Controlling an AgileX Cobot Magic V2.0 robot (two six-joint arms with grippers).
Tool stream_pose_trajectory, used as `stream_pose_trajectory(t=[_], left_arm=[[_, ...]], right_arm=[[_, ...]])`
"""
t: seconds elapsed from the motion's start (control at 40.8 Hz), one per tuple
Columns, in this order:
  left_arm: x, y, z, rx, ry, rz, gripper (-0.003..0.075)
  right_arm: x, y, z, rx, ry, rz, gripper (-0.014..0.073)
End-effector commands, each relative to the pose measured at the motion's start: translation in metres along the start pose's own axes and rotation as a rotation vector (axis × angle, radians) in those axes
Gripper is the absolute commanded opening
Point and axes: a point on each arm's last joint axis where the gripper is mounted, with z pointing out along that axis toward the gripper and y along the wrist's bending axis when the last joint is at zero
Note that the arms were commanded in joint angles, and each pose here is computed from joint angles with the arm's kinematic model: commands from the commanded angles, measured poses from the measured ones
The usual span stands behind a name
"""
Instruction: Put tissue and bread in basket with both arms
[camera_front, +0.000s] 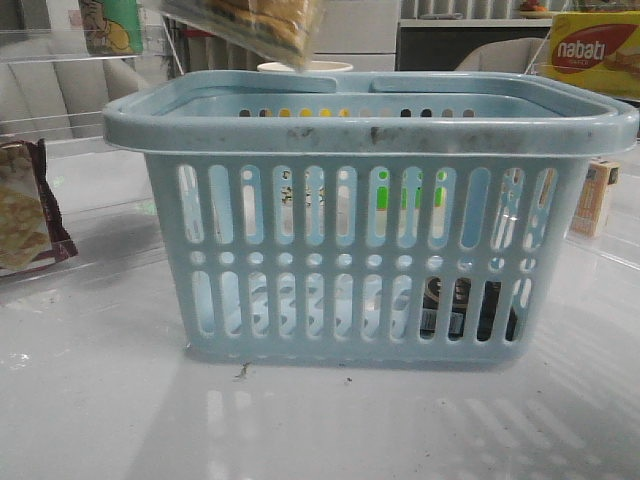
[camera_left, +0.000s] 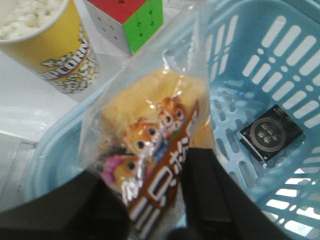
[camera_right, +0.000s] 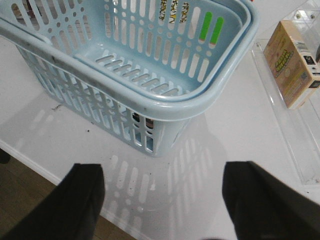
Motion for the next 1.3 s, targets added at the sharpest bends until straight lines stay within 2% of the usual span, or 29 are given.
stream_pose_trajectory(t=[0.0,0.049,0.098,0.294,0.442,0.711,0.81,0.957,1.079,1.276], left_arm=[[-0.017,-0.011,-0.024,-0.005,-0.129,0.017,0.0528],[-0.018,-0.012,-0.028,-0.005,-0.143,0.018,0.0593],[-0.020,-0.013,-0.034,0.000,-0.169,0.003,0.0611],[-0.015,-0.019,-0.074,-0.008,-0.233,-0.037,0.0579],[0.011,-0.030,-0.107,-0.017,-0.263,-0.045,0.0580],[0.093,-0.056,-0.158,-0.040,-0.310,-0.090,0.0580],[0.127,-0.062,-0.174,-0.093,-0.316,-0.121,0.0580],[0.177,-0.069,-0.190,-0.169,-0.321,-0.203,0.0580],[0.213,-0.078,-0.197,-0.170,-0.317,-0.253,0.0580],[0.253,-0.087,-0.197,-0.189,-0.318,-0.247,0.0580]], right_arm=[[-0.013,-0.001,-0.005,0.009,-0.093,-0.014,0.0592],[-0.013,-0.001,-0.005,0.009,-0.093,-0.014,0.0592],[-0.013,-0.001,-0.005,0.009,-0.093,-0.014,0.0592],[-0.013,-0.001,-0.005,0.009,-0.093,-0.014,0.0592],[-0.013,-0.001,-0.005,0.009,-0.093,-0.014,0.0592],[-0.013,-0.001,-0.005,0.009,-0.093,-0.014,0.0592],[-0.013,-0.001,-0.005,0.009,-0.093,-0.014,0.0592],[-0.013,-0.001,-0.005,0.009,-0.093,-0.014,0.0592],[-0.013,-0.001,-0.005,0.009,-0.093,-0.014,0.0592],[-0.013,-0.001,-0.005,0.009,-0.092,-0.014,0.0592]])
